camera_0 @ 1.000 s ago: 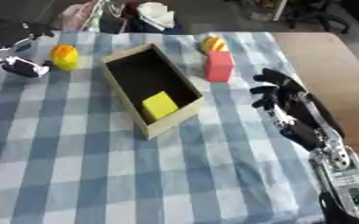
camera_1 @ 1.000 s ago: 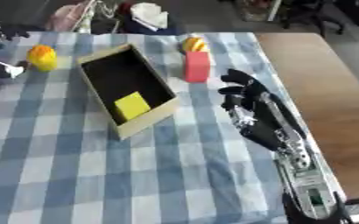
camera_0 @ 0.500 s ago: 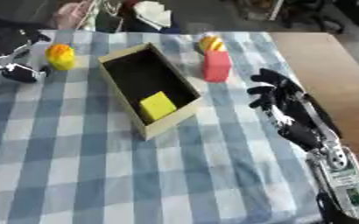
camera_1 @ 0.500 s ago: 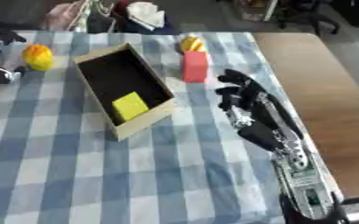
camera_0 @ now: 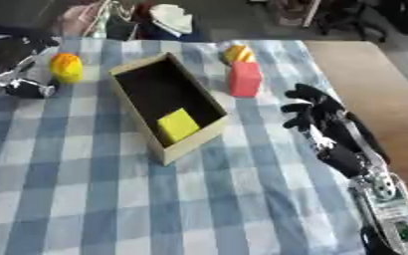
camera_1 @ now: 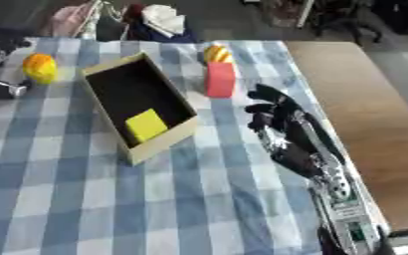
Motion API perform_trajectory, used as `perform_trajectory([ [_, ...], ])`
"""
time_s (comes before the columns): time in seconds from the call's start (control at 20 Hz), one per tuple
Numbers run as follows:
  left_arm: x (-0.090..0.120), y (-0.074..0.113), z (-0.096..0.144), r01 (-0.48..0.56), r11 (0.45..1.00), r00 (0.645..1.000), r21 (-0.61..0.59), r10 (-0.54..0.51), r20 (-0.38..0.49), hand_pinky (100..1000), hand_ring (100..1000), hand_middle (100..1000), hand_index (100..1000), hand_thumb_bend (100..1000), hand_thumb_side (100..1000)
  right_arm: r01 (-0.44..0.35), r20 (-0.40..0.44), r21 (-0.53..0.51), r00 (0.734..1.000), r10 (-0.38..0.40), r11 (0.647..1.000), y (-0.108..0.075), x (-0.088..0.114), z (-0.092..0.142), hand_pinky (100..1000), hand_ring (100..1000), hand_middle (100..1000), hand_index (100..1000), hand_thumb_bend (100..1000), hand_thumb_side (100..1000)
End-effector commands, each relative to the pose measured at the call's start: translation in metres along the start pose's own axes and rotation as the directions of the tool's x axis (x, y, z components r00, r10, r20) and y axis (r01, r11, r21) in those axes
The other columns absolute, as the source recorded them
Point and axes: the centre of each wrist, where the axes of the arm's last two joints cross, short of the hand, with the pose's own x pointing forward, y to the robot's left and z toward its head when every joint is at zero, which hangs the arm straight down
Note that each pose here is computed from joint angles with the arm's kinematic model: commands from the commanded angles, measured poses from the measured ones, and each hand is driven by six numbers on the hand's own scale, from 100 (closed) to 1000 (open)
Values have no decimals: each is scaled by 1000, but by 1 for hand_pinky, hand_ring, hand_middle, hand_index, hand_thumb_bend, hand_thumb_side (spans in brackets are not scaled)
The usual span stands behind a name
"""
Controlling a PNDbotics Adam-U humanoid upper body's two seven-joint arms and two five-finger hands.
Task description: Pick up objects on the table and place them in the box.
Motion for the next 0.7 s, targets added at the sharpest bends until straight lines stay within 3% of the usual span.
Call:
perform_trajectory([
  [0.05, -17, 17, 3, 10, 999, 999, 45, -9, -32, 852, 852, 914, 957, 267, 248, -5, 44, 6, 999, 5, 1000, -1, 9, -8, 650, 784, 836, 930, 100, 490],
  [0.3, -17, 14, 5, 4, 1000, 1000, 31, -3, -27, 852, 851, 921, 977, 249, 254, 7, 56, 14, 998, -7, 1000, 2, 11, -11, 649, 783, 834, 930, 100, 493],
  [0.7, -11, 2, 6, 0, 999, 1000, -44, -1, -11, 776, 725, 753, 890, 220, 292, 13, 60, 17, 998, -14, 1000, 3, 11, -13, 649, 782, 831, 930, 100, 499],
])
